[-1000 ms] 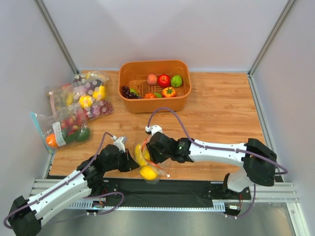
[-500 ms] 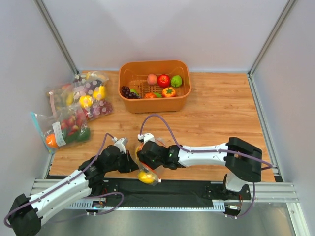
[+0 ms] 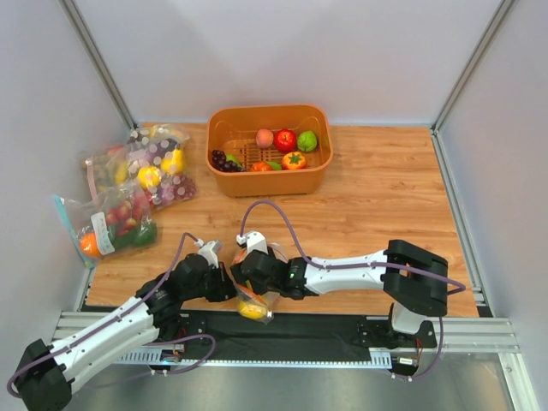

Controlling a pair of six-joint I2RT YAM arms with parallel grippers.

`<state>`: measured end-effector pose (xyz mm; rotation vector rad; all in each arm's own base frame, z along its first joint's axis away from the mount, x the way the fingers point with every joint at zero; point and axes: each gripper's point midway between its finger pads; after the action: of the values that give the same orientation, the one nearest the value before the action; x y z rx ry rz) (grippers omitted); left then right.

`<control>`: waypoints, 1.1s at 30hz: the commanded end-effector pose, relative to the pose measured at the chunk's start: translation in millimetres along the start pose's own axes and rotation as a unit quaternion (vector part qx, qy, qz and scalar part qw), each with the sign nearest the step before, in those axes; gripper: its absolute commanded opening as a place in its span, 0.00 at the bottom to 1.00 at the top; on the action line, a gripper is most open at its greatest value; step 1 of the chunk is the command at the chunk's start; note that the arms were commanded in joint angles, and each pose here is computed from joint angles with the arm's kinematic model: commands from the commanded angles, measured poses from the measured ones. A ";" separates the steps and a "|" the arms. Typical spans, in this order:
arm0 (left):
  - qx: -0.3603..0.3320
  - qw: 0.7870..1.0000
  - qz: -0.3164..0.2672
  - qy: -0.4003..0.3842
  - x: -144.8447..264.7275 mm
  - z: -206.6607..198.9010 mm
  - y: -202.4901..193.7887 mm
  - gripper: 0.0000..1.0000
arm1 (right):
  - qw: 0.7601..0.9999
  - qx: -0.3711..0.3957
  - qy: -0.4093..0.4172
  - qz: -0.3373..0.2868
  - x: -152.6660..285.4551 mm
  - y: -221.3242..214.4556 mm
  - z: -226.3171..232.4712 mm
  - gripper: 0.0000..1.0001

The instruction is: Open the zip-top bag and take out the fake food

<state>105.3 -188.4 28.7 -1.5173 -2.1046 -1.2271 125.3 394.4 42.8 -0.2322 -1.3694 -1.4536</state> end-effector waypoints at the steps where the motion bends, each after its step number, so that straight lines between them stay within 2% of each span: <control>1: 0.002 1.000 -0.007 -0.009 1.4 -3.2 2.4 0.00 | 0.998 0.016 0.000 -0.061 -3.9 22.9 4.8 0.81; 6: 0.001 1.000 -0.006 -0.009 2.2 -3.2 1.8 0.00 | 0.996 0.050 0.006 -0.078 -10.7 30.2 7.5 0.80; 17: 0.004 1.000 0.003 -0.011 3.5 -2.8 -2.9 0.00 | 0.993 0.058 -0.014 -0.099 -39.1 34.1 -4.7 0.77; 18: 0.004 1.000 0.004 -0.010 3.8 -2.0 -3.4 0.00 | 0.993 0.060 -0.016 -0.100 -40.9 33.1 -6.2 0.76; 21: 0.003 1.000 0.003 -0.011 4.7 -2.2 -3.4 0.00 | 0.992 0.057 -0.023 -0.112 -40.7 36.8 -9.1 0.60; 22: 0.003 1.000 0.003 -0.010 5.0 -1.6 -3.7 0.00 | 0.992 0.055 -0.025 -0.114 -39.5 37.9 -10.1 0.51; 25: 0.003 1.000 0.003 -0.008 5.5 -0.8 -4.4 0.00 | 0.990 0.051 -0.035 -0.126 -31.9 40.8 -17.1 0.38; 33: -0.001 1.000 -0.012 0.003 9.8 0.4 2.7 0.00 | 0.992 0.054 -0.038 -0.104 9.9 27.5 -38.3 0.36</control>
<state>108.6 -180.0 28.5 -1.4581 -2.1340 -1.2467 152.0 389.8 41.1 -0.0500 -1.5058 -1.5106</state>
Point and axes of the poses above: each gripper's point midway between its finger pads, its own x axis back along the fingers, its own z axis along the line the jaws close on, y = z × x, and after that the axes turned 6 degrees about -x, right-handed
